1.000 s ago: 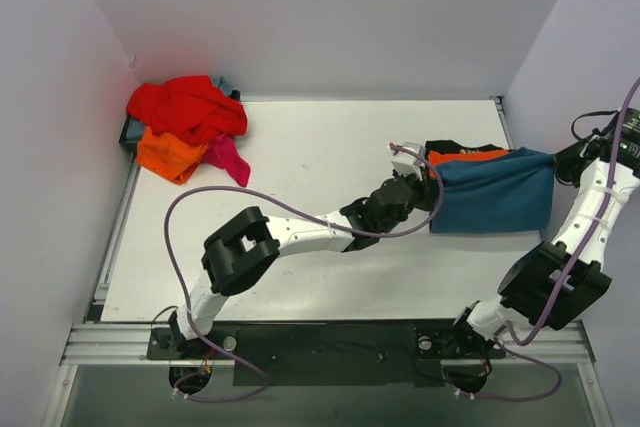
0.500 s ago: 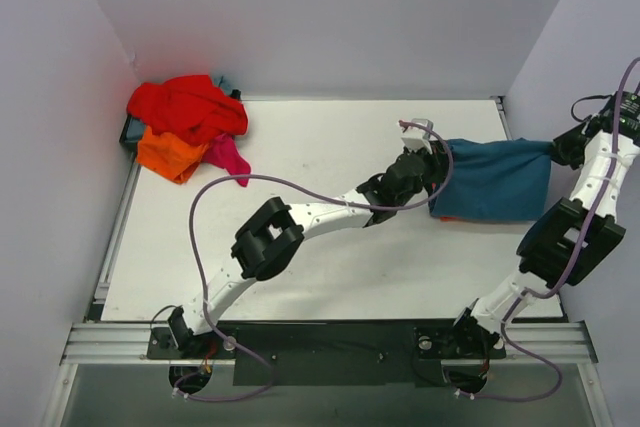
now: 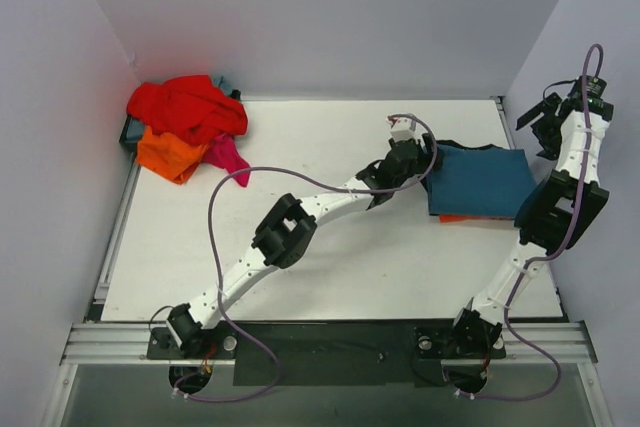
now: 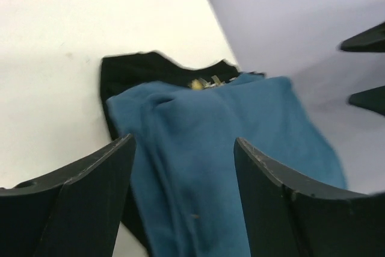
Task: Fold and stack the t-shirts
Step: Put the neatly folded tshirt into the corner of the board with both arms
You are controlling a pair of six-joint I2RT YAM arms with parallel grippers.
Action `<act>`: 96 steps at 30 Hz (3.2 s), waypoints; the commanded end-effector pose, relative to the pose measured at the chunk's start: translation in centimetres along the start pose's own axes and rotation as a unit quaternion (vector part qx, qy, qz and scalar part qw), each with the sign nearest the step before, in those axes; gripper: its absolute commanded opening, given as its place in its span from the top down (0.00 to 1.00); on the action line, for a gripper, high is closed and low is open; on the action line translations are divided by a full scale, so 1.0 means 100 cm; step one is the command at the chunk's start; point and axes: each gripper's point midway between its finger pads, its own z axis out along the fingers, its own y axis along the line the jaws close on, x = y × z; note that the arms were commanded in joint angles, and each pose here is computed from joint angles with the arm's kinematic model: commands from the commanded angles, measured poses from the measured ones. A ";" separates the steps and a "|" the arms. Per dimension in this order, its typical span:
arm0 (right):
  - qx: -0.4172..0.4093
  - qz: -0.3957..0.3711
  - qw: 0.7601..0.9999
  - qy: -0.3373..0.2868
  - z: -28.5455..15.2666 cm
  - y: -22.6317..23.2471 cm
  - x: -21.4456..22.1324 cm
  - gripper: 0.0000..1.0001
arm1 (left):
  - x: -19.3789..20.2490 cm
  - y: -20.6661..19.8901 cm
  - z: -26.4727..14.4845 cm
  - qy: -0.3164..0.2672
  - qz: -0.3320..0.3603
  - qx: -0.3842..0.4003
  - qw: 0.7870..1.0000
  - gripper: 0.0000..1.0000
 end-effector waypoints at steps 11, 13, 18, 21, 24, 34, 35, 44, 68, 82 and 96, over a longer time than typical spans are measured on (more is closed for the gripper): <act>0.000 -0.032 0.998 -0.057 -0.077 0.006 0.034 0.71 | -0.088 -0.030 -0.045 -0.043 0.031 0.013 0.999 0.39; -0.015 -0.032 0.998 -0.051 -0.079 0.007 0.048 0.82 | -0.082 -0.032 -0.042 -0.031 0.032 0.022 0.999 0.44; -0.069 -0.047 0.996 -0.007 -0.066 0.037 0.079 1.00 | -0.081 -0.077 -0.028 -0.022 0.012 0.114 0.993 0.74; -0.051 -0.039 0.998 -0.004 -0.059 0.032 0.084 1.00 | -0.047 -0.072 -0.011 0.018 0.003 0.137 0.990 0.97; -0.020 -0.017 1.000 -0.006 -0.053 0.012 0.084 1.00 | -0.037 -0.062 -0.003 0.014 -0.013 0.133 0.991 1.00; 0.070 0.105 0.991 -0.042 -0.050 -0.074 0.107 1.00 | 0.002 -0.006 0.018 -0.003 -0.056 0.070 0.996 1.00; 0.096 0.114 0.988 -0.051 -0.051 -0.086 0.110 1.00 | 0.001 -0.001 0.020 -0.006 -0.060 0.065 0.996 1.00; 0.148 0.160 0.976 -0.001 -0.022 -0.119 0.137 1.00 | -0.026 0.012 0.023 -0.033 -0.098 0.047 0.994 1.00; -0.018 0.003 0.999 -0.043 -0.049 0.006 0.092 1.00 | -0.007 -0.059 -0.084 0.115 -0.115 0.121 0.979 1.00; 0.113 0.036 0.993 -0.008 0.035 -0.039 0.055 1.00 | 0.069 -0.053 -0.077 0.199 -0.138 0.096 0.965 1.00; 0.061 -0.015 0.996 -0.064 -0.028 0.004 0.045 1.00 | 0.010 -0.054 -0.128 0.147 -0.084 0.069 0.983 1.00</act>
